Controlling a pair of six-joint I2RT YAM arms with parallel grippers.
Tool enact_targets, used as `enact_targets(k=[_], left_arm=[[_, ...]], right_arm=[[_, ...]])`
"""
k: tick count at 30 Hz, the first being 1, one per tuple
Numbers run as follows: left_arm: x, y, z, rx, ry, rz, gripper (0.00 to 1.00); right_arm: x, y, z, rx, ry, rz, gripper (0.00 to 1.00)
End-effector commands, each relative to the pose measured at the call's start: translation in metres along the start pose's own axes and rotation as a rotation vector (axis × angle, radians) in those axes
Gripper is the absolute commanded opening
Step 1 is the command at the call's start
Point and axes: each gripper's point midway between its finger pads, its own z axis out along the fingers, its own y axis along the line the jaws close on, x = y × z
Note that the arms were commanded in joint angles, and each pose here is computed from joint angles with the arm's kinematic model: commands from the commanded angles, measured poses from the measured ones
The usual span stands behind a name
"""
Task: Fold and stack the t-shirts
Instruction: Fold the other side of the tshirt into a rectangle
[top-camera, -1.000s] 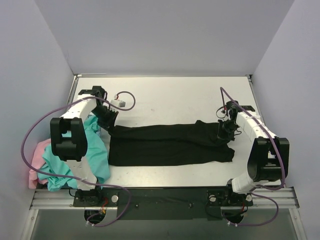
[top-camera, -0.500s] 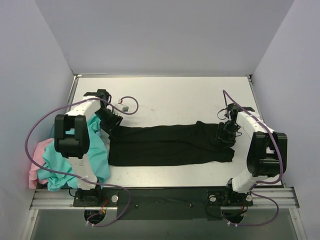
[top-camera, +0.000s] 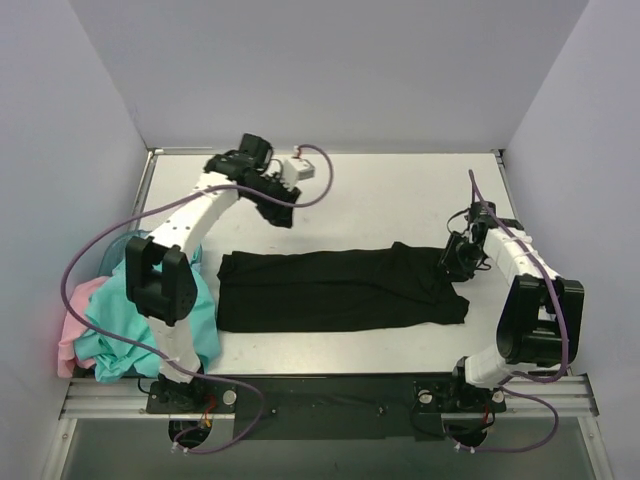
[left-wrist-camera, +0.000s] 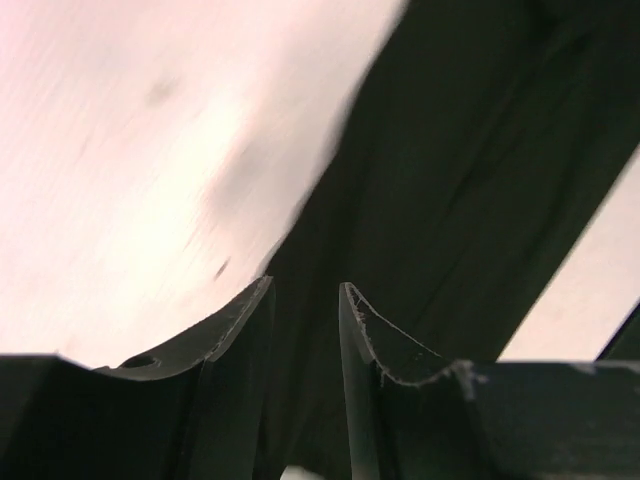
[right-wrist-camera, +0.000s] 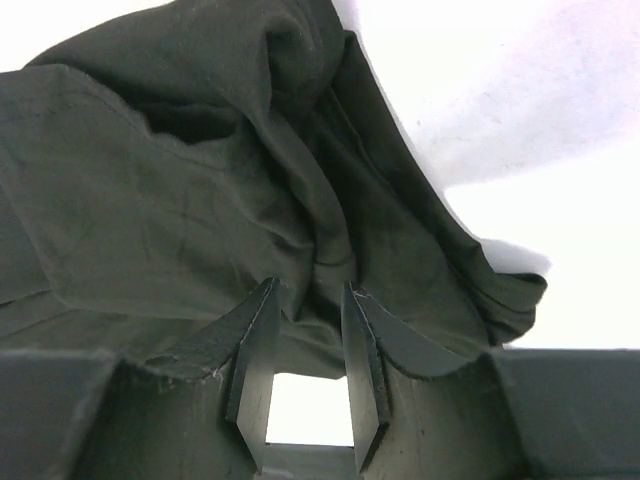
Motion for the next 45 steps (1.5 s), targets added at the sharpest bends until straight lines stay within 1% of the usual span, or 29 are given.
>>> enact_targets(k=[1, 2, 3, 4, 6, 10, 11, 12, 13, 15, 16, 19, 24, 26, 27, 29, 30, 33, 35, 36, 37, 38, 43, 45], left_arm=[[-0.077, -0.098, 0.043, 0.197, -0.16, 0.07, 0.42], [-0.09, -0.107, 0.055, 0.207, -0.188, 0.078, 0.42], [-0.095, -0.128, 0.067, 0.235, -0.191, 0.104, 0.43], [-0.107, -0.133, 0.078, 0.238, -0.224, 0.091, 0.45], [-0.119, -0.158, 0.103, 0.257, -0.23, 0.076, 0.47], [-0.127, -0.19, 0.142, 0.271, -0.22, 0.045, 0.5], [-0.132, -0.193, 0.147, 0.263, -0.241, 0.043, 0.5], [-0.13, -0.197, 0.158, 0.258, -0.235, 0.051, 0.5], [-0.129, -0.201, 0.165, 0.254, -0.228, 0.021, 0.51], [-0.122, -0.195, 0.183, 0.209, -0.198, -0.022, 0.51], [-0.115, -0.193, 0.194, 0.197, -0.179, -0.03, 0.51], [-0.104, -0.188, 0.207, 0.161, -0.148, -0.027, 0.5], [-0.09, -0.201, 0.213, 0.232, -0.118, -0.046, 0.48], [-0.085, -0.205, 0.217, 0.26, -0.107, -0.062, 0.47], [-0.083, -0.209, 0.218, 0.28, -0.104, -0.072, 0.45], [-0.082, -0.213, 0.219, 0.3, -0.105, -0.079, 0.36], [-0.082, -0.214, 0.22, 0.303, -0.108, -0.08, 0.29], [-0.082, -0.218, 0.222, 0.328, -0.105, -0.086, 0.23], [-0.079, -0.221, 0.223, 0.349, -0.097, -0.087, 0.16], [-0.08, -0.224, 0.221, 0.363, -0.095, -0.09, 0.06], [-0.081, -0.225, 0.219, 0.376, -0.096, -0.09, 0.01], [-0.08, -0.228, 0.217, 0.394, -0.088, -0.092, 0.0], [-0.093, -0.228, 0.19, 0.431, -0.08, -0.081, 0.0], [-0.093, -0.228, 0.18, 0.448, -0.075, -0.065, 0.0]], right_arm=[[0.003, 0.003, 0.009, -0.024, 0.018, 0.045, 0.27], [0.007, 0.002, 0.011, -0.021, 0.026, 0.046, 0.27], [0.006, 0.001, 0.012, -0.018, 0.02, 0.047, 0.27], [0.01, -0.002, 0.015, -0.012, 0.032, 0.05, 0.27], [0.013, -0.004, 0.022, -0.002, 0.044, 0.057, 0.26], [0.017, 0.002, 0.029, -0.037, 0.059, 0.067, 0.23], [0.017, 0.001, 0.029, -0.033, 0.053, 0.069, 0.23], [0.018, 0.0, 0.027, -0.03, 0.047, 0.067, 0.22], [0.018, -0.002, 0.027, -0.018, 0.044, 0.064, 0.22], [0.022, -0.006, 0.026, -0.004, 0.048, 0.062, 0.22], [0.023, -0.006, 0.026, -0.002, 0.052, 0.061, 0.22], [0.027, -0.007, 0.025, 0.002, 0.058, 0.055, 0.24], [0.025, -0.006, 0.014, 0.074, 0.008, -0.026, 0.27], [0.025, 0.0, 0.013, 0.074, 0.009, -0.049, 0.28], [0.026, 0.0, 0.014, 0.078, 0.015, -0.048, 0.28], [0.029, -0.004, 0.021, 0.096, 0.044, -0.047, 0.27], [0.03, -0.006, 0.023, 0.106, 0.05, -0.053, 0.27], [0.03, -0.011, 0.025, 0.133, 0.054, -0.067, 0.25], [0.028, -0.013, 0.023, 0.142, 0.047, -0.077, 0.14], [0.027, -0.011, 0.022, 0.137, 0.045, -0.08, 0.05], [0.026, -0.01, 0.021, 0.132, 0.044, -0.082, 0.0], [0.027, -0.008, 0.019, 0.12, 0.048, -0.081, 0.0], [0.029, 0.002, 0.002, 0.065, 0.045, -0.089, 0.0], [0.034, 0.002, -0.006, 0.058, 0.047, -0.095, 0.0]])
